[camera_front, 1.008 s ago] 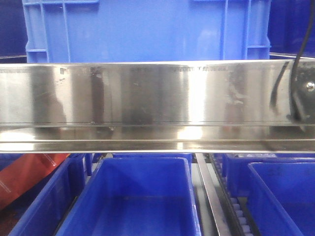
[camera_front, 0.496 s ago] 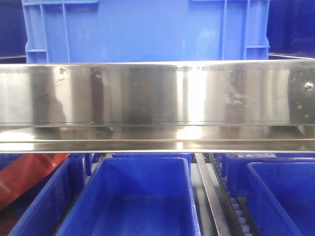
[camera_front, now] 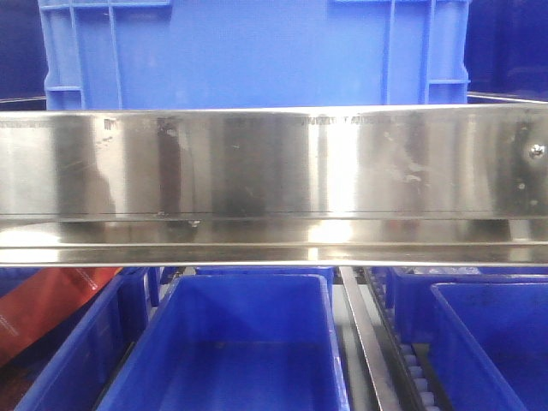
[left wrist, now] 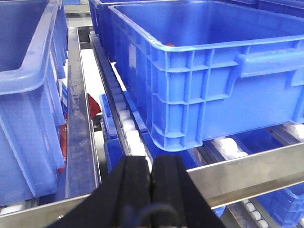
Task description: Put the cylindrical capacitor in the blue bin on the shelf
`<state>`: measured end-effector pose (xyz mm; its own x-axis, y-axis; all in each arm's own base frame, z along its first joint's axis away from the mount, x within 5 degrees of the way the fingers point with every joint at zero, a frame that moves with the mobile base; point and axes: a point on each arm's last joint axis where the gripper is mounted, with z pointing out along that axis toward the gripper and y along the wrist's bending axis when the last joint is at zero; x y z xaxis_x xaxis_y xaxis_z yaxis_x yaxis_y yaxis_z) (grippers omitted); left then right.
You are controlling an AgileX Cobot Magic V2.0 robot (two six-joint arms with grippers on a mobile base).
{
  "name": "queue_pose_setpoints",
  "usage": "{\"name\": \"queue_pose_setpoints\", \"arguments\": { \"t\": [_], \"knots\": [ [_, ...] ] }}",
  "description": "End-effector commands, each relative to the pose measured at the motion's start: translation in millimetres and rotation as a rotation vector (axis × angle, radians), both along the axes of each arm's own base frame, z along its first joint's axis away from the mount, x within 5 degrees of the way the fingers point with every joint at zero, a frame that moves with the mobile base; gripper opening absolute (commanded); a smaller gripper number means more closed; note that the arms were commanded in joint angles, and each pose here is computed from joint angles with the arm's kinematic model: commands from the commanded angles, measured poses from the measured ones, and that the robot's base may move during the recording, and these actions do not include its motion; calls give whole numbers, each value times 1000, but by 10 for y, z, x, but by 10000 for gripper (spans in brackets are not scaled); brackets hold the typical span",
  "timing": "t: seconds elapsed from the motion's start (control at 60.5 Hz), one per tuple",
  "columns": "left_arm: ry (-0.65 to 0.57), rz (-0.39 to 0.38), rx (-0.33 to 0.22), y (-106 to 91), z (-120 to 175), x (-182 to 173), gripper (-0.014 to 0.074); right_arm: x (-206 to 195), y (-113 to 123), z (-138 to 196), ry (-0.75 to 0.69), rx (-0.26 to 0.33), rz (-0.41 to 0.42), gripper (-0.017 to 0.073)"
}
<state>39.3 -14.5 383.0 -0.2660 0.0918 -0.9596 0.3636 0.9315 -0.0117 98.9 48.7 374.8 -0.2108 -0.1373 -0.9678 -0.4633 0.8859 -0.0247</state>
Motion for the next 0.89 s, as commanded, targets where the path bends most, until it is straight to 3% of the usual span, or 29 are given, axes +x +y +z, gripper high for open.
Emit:
{"name": "queue_pose_setpoints", "arguments": {
  "t": [0.0,0.132,0.264,0.397,0.876],
  "knots": [
    [-17,1,-17,-10,-13,15,-69,-171,-104,-180,-54,-2,-31,-158],
    [-20,0,-18,-17,-37,33,-69,-457,-294,-419,-82,23,-113,-147],
    [-35,2,-20,-18,-30,40,-69,-665,-527,-545,-110,-16,-260,-147],
    [-52,5,-20,-16,-17,46,-69,-827,-723,-602,-114,-4,-403,-147],
    [-54,5,-21,-16,-16,47,-69,-916,-748,-556,-207,31,-391,-147]
  ]
}}
